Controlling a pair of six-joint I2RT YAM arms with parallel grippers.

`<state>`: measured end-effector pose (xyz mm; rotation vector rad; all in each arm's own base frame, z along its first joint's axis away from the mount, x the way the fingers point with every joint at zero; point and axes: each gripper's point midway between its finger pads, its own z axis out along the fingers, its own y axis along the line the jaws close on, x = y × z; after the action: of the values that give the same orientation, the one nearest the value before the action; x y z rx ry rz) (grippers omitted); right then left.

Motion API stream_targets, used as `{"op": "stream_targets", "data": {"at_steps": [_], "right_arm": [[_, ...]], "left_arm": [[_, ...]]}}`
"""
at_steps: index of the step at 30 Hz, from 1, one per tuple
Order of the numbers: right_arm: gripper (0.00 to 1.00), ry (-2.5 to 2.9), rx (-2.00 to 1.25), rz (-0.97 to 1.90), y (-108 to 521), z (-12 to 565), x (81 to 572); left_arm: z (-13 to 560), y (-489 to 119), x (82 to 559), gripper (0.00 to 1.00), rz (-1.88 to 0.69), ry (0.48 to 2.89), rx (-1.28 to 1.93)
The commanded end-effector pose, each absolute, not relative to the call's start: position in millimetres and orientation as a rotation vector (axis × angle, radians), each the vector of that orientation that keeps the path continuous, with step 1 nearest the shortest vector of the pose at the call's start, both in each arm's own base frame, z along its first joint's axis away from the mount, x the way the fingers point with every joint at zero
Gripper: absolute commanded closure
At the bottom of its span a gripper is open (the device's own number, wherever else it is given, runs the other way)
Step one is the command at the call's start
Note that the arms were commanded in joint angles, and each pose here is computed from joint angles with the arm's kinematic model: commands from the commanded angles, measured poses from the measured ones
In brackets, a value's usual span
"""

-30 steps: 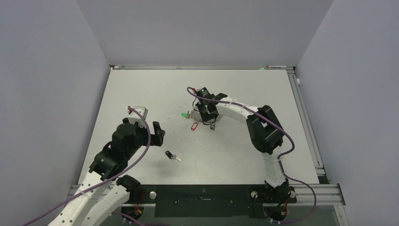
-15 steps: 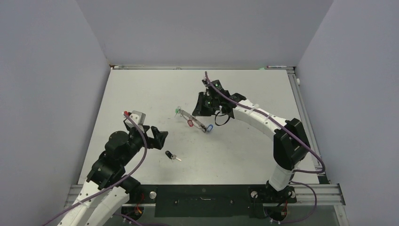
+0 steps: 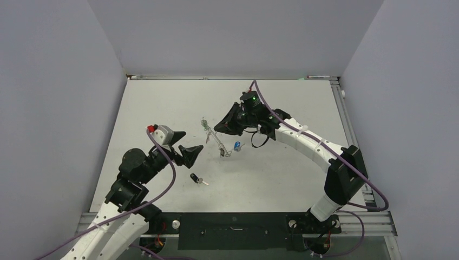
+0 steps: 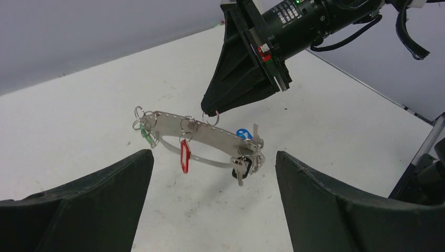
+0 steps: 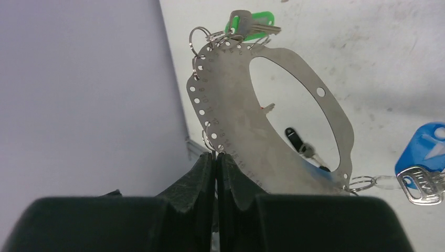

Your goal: Put the keys on the keyring

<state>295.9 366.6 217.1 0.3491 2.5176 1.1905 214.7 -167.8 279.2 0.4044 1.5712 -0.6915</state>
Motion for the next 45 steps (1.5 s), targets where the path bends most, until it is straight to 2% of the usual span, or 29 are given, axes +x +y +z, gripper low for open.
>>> {"op": "stream_targets", "data": {"at_steps": [1,3,12,22,38,45], "right_arm": [[0.95,2.432,0.587,1.515,377,268,275],[0.95,2.403,0.655,1.562,376,273,272],[0.95,2.345,0.83,1.713,373,293,253],[0.95,2.336,0.835,1.736,373,297,234],[0.95,2.299,0.815,1.711,365,305,217],[0.95,2.289,0.803,1.72,364,310,209]], "left_arm": [[314,-186,211,0.17,-0.657,1.347,0.607],[318,-188,211,0.19,-0.617,1.288,0.658],[301,-215,198,0.43,-0.558,1.145,0.942],[287,-222,209,0.43,-0.486,1.137,0.993],[274,-220,218,0.63,-0.47,1.172,0.953],[269,-226,216,0.66,-0.507,1.18,0.972]]}}
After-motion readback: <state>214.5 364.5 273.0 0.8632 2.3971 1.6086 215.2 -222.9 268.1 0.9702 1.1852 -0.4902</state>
